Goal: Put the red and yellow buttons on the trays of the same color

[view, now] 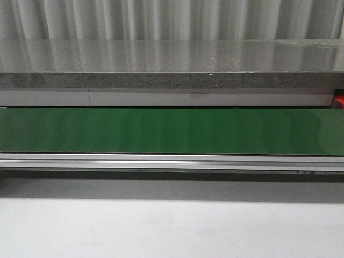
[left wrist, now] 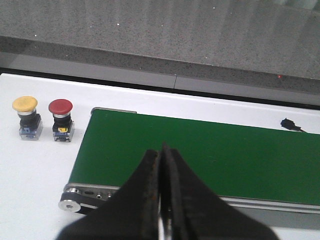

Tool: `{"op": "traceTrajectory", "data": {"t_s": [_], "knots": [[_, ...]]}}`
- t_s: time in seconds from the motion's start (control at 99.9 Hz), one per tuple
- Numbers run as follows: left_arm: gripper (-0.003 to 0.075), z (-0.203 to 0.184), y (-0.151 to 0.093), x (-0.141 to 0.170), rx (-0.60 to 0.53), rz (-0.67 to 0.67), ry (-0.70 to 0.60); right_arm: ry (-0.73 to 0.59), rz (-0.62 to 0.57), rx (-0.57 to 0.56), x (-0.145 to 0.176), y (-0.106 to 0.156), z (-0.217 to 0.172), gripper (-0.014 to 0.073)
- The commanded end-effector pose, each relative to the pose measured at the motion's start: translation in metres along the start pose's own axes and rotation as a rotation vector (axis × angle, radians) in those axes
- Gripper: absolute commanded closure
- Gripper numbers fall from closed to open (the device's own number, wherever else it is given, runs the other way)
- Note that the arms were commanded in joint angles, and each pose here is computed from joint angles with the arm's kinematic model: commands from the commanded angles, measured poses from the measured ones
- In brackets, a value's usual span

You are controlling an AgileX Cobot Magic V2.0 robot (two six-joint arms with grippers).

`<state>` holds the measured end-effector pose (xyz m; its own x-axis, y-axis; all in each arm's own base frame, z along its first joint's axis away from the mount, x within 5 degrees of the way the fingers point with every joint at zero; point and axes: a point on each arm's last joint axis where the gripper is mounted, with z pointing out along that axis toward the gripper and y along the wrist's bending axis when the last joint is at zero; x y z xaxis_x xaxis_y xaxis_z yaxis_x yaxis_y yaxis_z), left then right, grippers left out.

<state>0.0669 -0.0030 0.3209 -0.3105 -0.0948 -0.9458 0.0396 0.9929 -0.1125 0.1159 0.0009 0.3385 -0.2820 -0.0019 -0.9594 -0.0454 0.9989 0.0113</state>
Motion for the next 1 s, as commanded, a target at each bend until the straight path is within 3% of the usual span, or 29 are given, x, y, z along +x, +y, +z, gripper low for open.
{"op": "traceTrajectory", "data": {"t_s": [0.0,0.691,0.741,0.811,0.931,0.991], "knots": [[0.0741,-0.003,-0.0035,-0.0137,0.034,0.0,-0.093,-0.085,-0.008,0.016,-0.0138,-0.0009,-0.0039,0.0664],[0.0725,-0.0036,-0.0049,-0.0186,0.05,0.0,-0.146,-0.084,-0.008,0.015,-0.0137,-0.0009,-0.0039,0.0664],[0.0675,-0.0036,-0.0049,-0.0186,0.05,0.0,-0.146,-0.084,-0.008,0.015,-0.0137,-0.0009,-0.0039,0.0664],[0.0532,-0.0036,-0.0053,-0.0185,0.054,-0.006,-0.145,-0.084,-0.008,0.015,-0.0137,-0.0009,-0.0039,0.0664],[0.0167,-0.0037,-0.0056,-0.0184,0.058,-0.013,-0.144,-0.084,-0.008,0.015,-0.0137,-0.0009,-0.0039,0.0664],[0.0052,-0.0035,-0.0058,-0.019,0.061,-0.012,-0.155,-0.084,-0.008,0.015,-0.0137,-0.0009,-0.0039,0.0664]]}}
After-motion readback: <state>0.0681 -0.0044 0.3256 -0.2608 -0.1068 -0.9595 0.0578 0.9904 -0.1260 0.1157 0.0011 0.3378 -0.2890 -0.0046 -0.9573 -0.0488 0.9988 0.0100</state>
